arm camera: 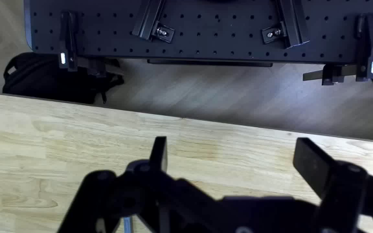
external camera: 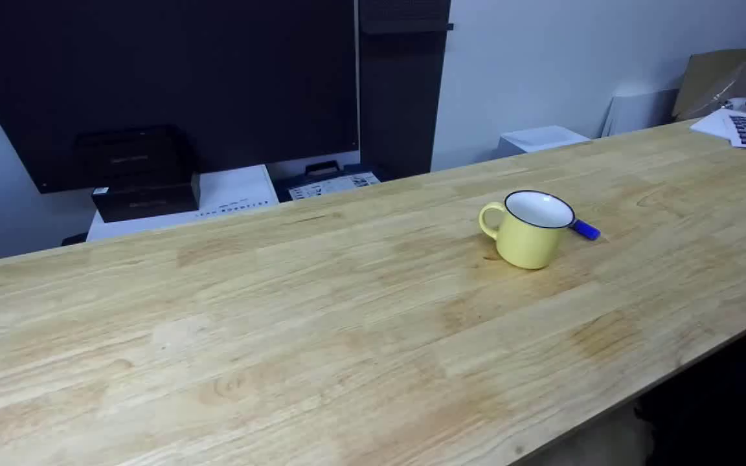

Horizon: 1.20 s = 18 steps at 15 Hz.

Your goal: Put the marker in the cup

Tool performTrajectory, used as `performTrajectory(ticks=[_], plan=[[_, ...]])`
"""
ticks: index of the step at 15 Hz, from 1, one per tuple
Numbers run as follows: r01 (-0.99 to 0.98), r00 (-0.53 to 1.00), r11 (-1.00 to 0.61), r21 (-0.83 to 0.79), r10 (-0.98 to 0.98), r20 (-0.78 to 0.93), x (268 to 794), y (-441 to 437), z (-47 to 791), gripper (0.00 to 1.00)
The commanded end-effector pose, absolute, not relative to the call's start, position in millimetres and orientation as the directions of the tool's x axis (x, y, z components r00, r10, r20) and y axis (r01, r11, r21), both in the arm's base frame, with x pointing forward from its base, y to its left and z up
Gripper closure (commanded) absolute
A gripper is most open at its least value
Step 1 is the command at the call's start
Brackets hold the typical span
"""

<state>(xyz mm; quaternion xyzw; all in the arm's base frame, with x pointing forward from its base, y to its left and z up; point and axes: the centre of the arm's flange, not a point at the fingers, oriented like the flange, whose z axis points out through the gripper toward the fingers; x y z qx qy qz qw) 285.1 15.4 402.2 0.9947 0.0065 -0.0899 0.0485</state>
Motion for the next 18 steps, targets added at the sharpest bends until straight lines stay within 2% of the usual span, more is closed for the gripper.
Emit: performTrajectory(ticks=[1, 14, 18], plan=[[0.022, 0.984, -0.995, 0.095, 0.004, -0.180, 285.1, 15.4, 402.2, 0.00], [0.022, 0.984, -0.995, 0.095, 0.004, -0.180, 285.1, 15.4, 402.1, 0.00], [0.048, 0.998, -0.984, 0.171, 0.040, -0.049, 346.8, -17.5, 411.2, 0.00]])
